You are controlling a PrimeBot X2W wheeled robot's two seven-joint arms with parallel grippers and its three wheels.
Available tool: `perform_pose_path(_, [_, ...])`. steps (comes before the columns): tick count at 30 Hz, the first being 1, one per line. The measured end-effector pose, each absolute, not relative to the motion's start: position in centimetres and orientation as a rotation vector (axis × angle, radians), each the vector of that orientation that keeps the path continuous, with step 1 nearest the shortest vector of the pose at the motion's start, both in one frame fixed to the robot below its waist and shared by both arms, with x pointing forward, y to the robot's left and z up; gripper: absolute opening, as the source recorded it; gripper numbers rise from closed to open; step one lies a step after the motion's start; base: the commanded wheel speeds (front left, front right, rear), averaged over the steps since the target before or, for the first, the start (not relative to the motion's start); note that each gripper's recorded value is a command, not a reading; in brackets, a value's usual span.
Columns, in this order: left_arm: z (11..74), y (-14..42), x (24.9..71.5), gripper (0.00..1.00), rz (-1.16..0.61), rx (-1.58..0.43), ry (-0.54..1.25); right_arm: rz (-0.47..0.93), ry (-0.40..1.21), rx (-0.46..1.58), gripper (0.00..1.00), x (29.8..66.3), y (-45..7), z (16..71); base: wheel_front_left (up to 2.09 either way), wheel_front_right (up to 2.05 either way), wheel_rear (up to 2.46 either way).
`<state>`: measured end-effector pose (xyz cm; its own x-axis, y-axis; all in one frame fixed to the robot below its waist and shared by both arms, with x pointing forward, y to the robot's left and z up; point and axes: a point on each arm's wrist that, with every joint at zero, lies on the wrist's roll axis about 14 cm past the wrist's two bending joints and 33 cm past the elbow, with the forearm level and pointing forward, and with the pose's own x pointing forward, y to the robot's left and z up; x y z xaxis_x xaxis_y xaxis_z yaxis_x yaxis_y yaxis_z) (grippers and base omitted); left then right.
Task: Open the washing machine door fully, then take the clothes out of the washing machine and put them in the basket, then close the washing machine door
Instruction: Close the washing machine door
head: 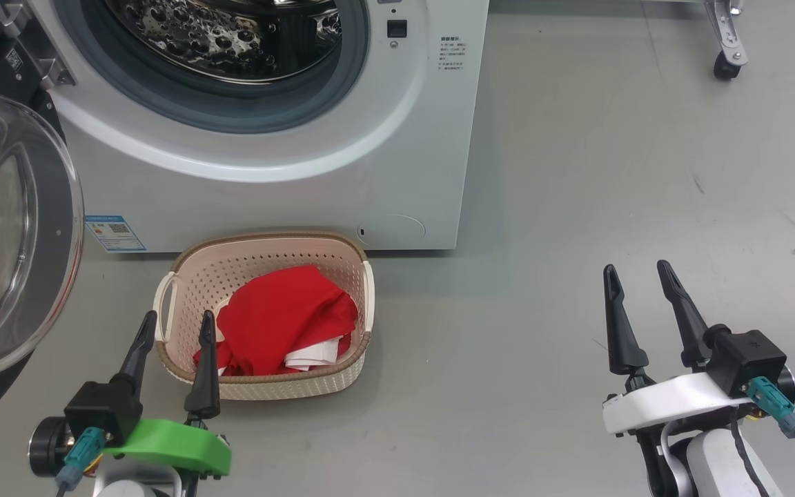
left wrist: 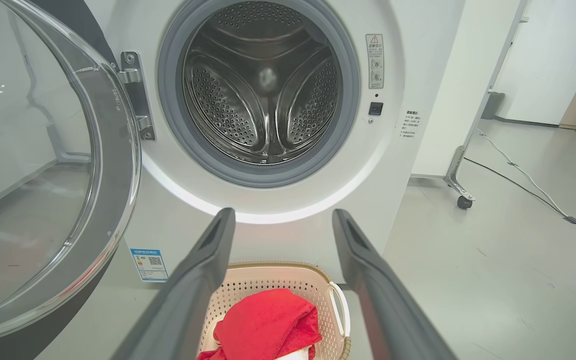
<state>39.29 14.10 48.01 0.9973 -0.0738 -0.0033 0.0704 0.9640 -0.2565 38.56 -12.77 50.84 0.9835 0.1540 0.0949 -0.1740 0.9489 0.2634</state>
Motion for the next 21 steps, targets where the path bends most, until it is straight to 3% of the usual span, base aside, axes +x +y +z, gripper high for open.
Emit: perform_pose_path(21, [47.7,14.5,38.7,1.0,-0.058,-0.258,0.023,0.201,-0.067,0.279,1.0,39.2,-11.6,50.7,0.0,0.0,0.0])
